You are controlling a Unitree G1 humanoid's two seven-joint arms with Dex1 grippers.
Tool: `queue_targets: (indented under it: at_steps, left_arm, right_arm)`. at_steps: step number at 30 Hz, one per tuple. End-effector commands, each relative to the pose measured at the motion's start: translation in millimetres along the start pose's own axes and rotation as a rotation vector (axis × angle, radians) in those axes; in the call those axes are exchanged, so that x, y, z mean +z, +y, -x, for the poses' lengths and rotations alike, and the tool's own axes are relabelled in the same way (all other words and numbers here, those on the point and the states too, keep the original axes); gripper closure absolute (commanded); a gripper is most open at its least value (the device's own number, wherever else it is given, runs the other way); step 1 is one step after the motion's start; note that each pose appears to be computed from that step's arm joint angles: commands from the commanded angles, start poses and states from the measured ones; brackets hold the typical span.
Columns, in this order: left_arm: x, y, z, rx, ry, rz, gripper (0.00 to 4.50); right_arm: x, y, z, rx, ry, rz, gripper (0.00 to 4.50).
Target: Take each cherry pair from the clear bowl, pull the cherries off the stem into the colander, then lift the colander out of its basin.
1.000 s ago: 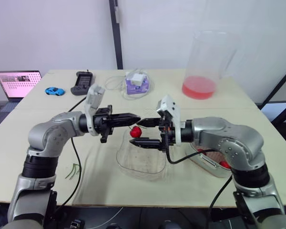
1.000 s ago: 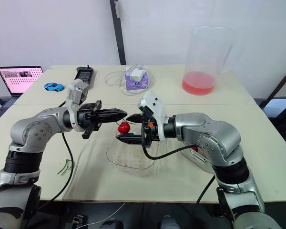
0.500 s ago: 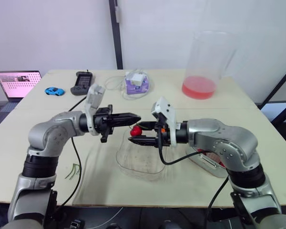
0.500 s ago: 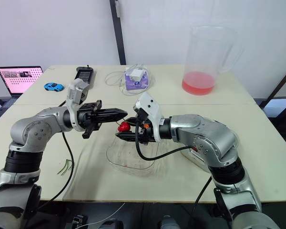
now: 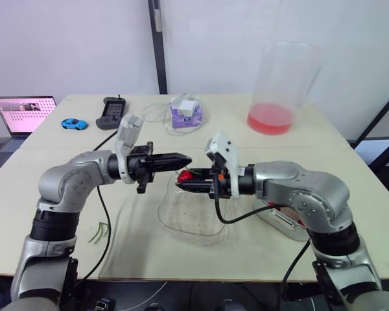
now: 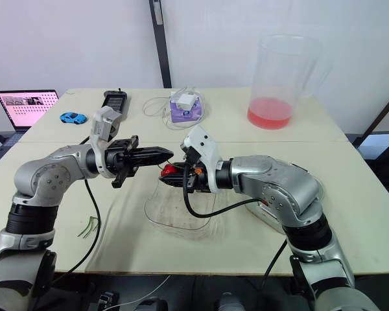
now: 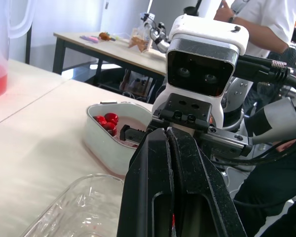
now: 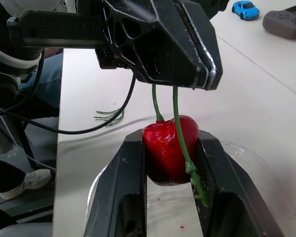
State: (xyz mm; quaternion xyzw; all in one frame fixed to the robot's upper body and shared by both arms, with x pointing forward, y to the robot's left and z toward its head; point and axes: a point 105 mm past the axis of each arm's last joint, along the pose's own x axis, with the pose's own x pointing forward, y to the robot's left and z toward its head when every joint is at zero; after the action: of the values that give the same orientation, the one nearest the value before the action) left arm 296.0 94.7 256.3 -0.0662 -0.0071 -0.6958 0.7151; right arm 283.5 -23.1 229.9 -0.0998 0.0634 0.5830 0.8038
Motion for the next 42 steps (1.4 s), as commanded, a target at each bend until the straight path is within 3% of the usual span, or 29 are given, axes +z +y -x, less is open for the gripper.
queue_targets:
  at_steps: [1, 10, 21, 27, 34, 38, 42]
  left_arm:
    - [12.6, -2.5, -1.1, -0.013, -0.014, -0.06, 4.5]
    - [14.6, -0.3, -1.3, -0.008, -0.016, -0.071, 4.5]
    - [14.6, 0.2, -1.8, -0.01, -0.025, -0.08, 4.5]
    - [13.0, 0.2, 2.4, -0.001, -0.019, -0.08, 4.5]
    - [5.7, 1.0, 6.4, 0.006, -0.001, -0.07, 4.5]
    - [4.8, 1.7, 6.4, 0.007, 0.0, -0.069, 4.5]
    - [3.7, 2.9, 6.6, 0.012, 0.003, -0.068, 4.5]
  right_arm:
    - [12.9, 3.2, 1.0, 0.004, -0.034, 0.041, 3.51]
    - [-20.6, 7.4, 4.2, 0.011, 0.078, -0.101, 3.51]
    - [-13.9, -1.8, 24.8, -0.055, 0.055, -0.101, 3.51]
    - [2.2, -30.4, 91.8, -0.211, 0.149, 0.022, 3.51]
    - [-35.3, -58.2, 178.4, -0.393, 0.508, 0.073, 3.51]
    - [-57.1, -61.9, 198.3, -0.409, 0.606, 0.057, 3.51]
    - [-68.4, -67.9, 209.8, -0.437, 0.653, 0.067, 1.97]
